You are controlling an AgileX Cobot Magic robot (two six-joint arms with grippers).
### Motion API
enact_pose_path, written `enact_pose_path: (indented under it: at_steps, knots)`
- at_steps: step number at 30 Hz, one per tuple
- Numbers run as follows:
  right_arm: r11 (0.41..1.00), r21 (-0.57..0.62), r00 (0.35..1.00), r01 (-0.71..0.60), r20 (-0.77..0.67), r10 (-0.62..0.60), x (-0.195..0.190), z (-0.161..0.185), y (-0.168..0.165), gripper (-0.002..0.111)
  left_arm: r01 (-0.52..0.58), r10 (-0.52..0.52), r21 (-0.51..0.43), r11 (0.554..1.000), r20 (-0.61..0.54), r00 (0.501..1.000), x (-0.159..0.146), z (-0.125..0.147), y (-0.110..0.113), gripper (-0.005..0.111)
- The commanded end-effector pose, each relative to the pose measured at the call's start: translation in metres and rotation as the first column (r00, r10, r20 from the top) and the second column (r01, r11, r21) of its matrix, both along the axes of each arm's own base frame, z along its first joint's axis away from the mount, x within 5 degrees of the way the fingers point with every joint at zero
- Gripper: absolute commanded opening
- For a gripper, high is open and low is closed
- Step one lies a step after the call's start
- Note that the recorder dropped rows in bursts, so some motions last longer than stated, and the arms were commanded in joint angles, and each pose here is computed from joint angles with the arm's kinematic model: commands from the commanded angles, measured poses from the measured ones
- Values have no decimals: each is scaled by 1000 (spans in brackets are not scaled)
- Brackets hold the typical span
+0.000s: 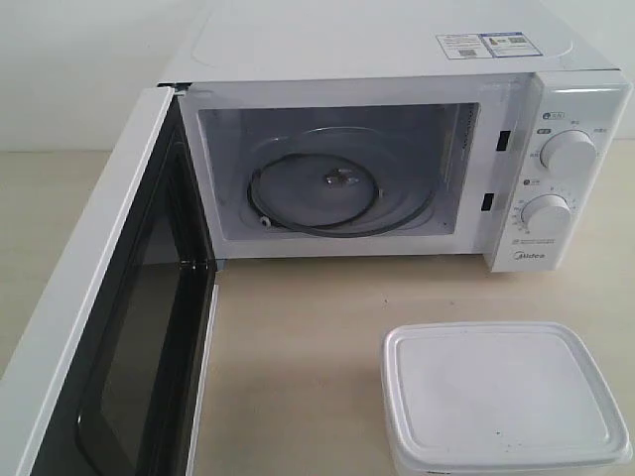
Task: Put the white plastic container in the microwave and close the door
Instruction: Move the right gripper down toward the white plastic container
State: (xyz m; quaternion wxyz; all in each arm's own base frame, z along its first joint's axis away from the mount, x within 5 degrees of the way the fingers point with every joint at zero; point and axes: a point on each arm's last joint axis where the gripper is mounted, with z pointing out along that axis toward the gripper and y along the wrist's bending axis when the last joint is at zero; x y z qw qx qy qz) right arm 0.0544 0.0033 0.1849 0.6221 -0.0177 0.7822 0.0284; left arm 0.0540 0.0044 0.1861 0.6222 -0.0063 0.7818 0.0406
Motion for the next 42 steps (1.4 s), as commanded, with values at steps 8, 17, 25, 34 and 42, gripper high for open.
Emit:
enact_pose_path:
  at_steps: [8,17,25,34,42]
  knots:
    - [997,-79,920,-1,392,32,1,36,1,0,-3,3,-6,1000,-2,1000,0,-1,0,4]
    - [972,110,303,-207,952,-43,-45,106,1,0,-3,3,-6,1000,-2,1000,0,-1,0,4]
    - [933,341,783,-118,609,-124,-55,188,-8,0,-3,3,-6,1000,-2,1000,0,-1,0,4]
    - [949,313,999,21,-50,-6,10,143,7,0,-3,3,-6,1000,-2,1000,0,-1,0,4]
    - [880,383,808,-281,-400,432,15,116,45,0,-3,3,-6,1000,-2,1000,0,-1,0,4]
